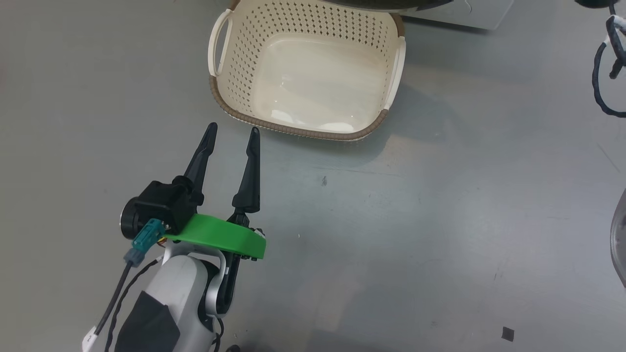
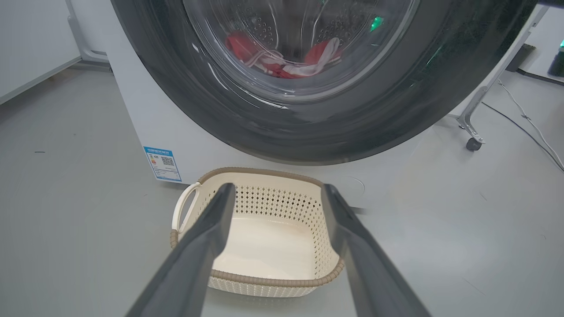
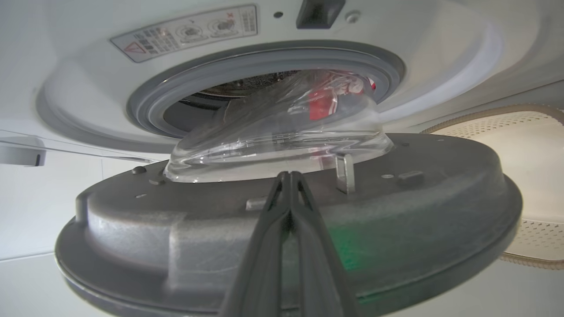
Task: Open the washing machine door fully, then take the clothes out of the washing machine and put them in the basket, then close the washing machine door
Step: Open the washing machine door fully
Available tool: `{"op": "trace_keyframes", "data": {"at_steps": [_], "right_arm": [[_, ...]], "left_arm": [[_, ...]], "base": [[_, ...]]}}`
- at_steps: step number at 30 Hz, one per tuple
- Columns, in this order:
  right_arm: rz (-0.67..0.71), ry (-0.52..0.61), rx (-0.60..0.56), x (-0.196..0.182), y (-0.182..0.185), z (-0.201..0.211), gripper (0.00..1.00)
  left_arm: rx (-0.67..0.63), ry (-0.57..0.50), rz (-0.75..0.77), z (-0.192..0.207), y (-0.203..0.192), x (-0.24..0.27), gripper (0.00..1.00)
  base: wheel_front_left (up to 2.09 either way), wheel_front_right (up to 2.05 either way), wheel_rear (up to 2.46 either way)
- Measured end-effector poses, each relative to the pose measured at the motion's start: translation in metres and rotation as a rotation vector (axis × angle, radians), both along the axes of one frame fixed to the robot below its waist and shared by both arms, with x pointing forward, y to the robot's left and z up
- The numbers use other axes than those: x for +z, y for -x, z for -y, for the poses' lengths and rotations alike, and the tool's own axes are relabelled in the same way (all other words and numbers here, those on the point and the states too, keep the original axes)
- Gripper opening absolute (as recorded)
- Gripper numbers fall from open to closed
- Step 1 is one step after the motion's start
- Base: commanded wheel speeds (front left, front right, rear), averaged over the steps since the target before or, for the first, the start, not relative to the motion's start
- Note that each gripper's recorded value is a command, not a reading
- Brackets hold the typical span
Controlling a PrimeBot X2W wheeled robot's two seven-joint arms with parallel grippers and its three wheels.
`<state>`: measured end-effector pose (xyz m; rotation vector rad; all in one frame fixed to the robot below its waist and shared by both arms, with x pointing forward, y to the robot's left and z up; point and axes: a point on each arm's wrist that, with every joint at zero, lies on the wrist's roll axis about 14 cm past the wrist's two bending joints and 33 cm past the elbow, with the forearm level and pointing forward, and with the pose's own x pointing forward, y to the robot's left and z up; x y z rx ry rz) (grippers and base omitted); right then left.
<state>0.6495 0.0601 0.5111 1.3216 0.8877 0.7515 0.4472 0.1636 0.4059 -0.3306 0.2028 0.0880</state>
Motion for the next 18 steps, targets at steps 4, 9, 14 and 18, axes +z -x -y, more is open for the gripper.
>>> {"op": "trace_keyframes", "data": {"at_steps": [4,9,14,18], "right_arm": [[-0.007,0.004,0.026,-0.001,0.008,-0.002,0.00],[-0.018,0.009,0.046,-0.003,0.015,-0.005,0.00],[-0.026,0.020,0.076,-0.005,0.025,-0.009,0.00],[-0.026,0.023,0.083,-0.004,0.028,-0.010,0.00]], "left_arm": [[-0.003,0.002,0.007,0.001,0.000,0.003,1.00],[-0.005,0.003,0.015,0.002,0.000,0.006,1.00],[-0.001,0.003,0.019,0.001,0.002,0.009,1.00],[-0.001,-0.001,0.020,0.001,0.003,0.009,1.00]], "base": [[0.00,0.00,0.00],[0.00,0.00,0.00],[0.00,0.00,0.00],[0.00,0.00,0.00]]}}
